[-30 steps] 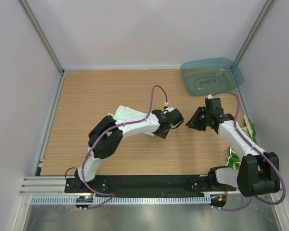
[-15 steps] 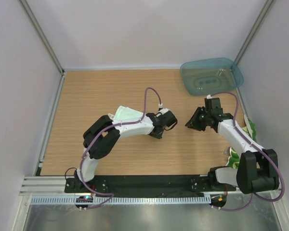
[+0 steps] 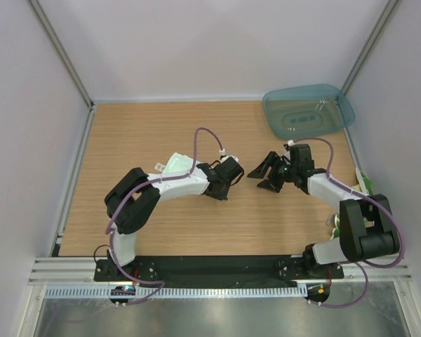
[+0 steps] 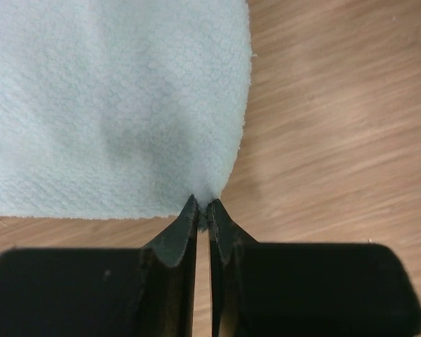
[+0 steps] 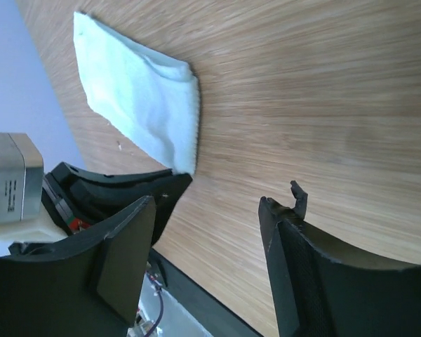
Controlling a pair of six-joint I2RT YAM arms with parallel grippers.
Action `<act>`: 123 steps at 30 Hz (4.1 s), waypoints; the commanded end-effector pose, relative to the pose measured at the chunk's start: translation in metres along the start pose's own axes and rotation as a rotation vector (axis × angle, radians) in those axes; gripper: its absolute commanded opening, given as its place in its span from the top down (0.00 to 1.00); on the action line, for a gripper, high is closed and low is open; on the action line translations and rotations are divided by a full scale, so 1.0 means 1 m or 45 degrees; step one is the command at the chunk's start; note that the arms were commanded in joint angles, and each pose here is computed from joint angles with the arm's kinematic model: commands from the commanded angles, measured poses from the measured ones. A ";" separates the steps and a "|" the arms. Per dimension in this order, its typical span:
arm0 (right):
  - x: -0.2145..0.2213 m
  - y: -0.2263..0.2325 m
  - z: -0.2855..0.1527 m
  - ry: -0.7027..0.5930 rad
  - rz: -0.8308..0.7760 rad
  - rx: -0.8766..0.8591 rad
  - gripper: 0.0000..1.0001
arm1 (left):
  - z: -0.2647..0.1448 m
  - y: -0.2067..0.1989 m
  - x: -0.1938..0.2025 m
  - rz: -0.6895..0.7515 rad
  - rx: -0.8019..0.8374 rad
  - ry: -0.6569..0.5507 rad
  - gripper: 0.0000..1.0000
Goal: Roll the towels
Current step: Roll the towel
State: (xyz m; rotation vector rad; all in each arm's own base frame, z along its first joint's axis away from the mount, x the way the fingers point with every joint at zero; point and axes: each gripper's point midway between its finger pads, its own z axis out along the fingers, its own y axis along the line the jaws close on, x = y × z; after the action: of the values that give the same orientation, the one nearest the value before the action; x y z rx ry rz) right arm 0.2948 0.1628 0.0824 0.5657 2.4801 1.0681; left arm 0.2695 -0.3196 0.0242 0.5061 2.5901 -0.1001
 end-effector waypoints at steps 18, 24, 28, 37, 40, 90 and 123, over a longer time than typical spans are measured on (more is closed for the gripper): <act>0.040 0.068 0.095 0.158 0.028 -0.224 0.32 | -0.051 -0.006 -0.001 -0.049 0.205 -0.086 0.94; 0.041 0.069 0.097 0.167 0.020 -0.224 0.63 | -0.056 -0.011 -0.001 -0.051 0.246 -0.098 0.90; 0.044 0.068 0.096 0.177 0.003 -0.219 0.90 | -0.057 -0.009 -0.001 -0.048 0.242 -0.102 0.76; 0.046 0.069 0.087 0.179 -0.040 -0.125 0.98 | -0.070 -0.002 -0.010 0.096 0.029 -0.179 0.37; 0.047 0.069 0.084 0.188 -0.038 -0.089 0.98 | -0.065 -0.007 -0.006 0.169 -0.049 -0.183 0.37; 0.061 0.032 0.056 0.269 -0.127 0.185 0.74 | -0.069 -0.028 0.029 0.147 0.144 -0.075 1.00; 0.051 0.127 0.007 0.128 -0.420 -0.401 0.77 | -0.035 0.001 0.061 -0.805 0.534 0.346 1.00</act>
State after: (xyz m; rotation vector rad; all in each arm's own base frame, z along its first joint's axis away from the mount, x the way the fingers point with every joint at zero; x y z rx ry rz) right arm 0.2791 0.2590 0.1293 0.0854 2.4591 1.1868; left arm 0.2068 -0.2865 0.0274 -0.1408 2.8754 -0.7526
